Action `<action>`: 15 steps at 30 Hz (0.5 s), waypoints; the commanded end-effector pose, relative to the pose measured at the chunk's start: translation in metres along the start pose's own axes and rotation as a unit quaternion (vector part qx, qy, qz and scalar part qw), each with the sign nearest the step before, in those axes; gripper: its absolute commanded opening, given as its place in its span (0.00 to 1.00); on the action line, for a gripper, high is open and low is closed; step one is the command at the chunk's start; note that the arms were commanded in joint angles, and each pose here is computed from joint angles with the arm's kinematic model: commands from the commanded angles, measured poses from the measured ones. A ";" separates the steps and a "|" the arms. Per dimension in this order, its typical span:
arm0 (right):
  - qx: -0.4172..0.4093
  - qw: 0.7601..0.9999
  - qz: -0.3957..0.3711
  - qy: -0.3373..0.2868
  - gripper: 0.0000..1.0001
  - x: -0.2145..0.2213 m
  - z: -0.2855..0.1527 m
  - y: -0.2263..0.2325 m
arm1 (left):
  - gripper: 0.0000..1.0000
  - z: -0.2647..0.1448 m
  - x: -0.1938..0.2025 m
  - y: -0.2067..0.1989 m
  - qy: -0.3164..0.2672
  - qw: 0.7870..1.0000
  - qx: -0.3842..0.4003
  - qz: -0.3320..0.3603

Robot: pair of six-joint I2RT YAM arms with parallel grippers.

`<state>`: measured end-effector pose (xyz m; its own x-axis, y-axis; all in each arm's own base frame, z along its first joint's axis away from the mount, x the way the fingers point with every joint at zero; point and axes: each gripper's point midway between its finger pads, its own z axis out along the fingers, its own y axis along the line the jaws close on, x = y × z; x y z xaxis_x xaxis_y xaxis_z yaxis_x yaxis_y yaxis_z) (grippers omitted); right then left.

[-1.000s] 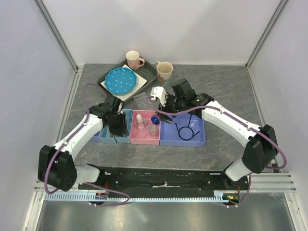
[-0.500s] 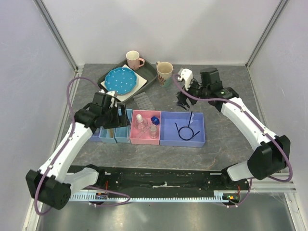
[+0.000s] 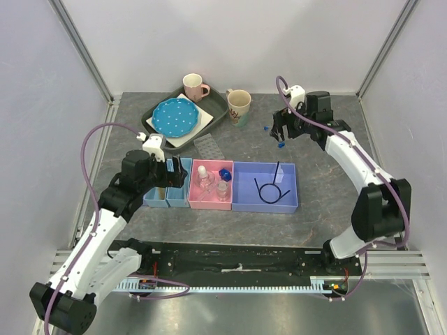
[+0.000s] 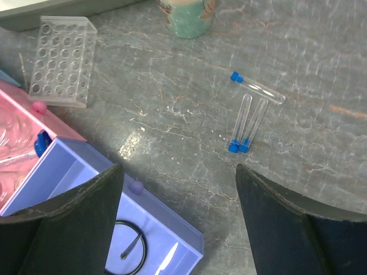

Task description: Organize the chemistry lab equipment

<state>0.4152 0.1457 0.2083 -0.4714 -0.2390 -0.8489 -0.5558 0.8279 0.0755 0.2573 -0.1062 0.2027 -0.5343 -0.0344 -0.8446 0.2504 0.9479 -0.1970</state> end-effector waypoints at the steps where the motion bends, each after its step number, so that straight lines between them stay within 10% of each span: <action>1: 0.018 0.999 0.039 0.009 0.83 -0.011 0.020 -0.017 | 1.00 0.009 -0.004 0.006 -0.029 0.999 -0.003 0.032; 15: 0.041 0.992 0.004 0.119 0.45 0.027 0.076 -0.055 | 0.99 0.006 -0.007 0.020 -0.047 0.997 -0.041 0.034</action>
<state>0.4690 0.1409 0.1461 -0.6318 -0.2919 -0.7181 -0.5020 0.8600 0.0920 0.2609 -0.1019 0.1888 -0.5098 -0.0082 -0.8603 0.2532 0.9542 -0.1591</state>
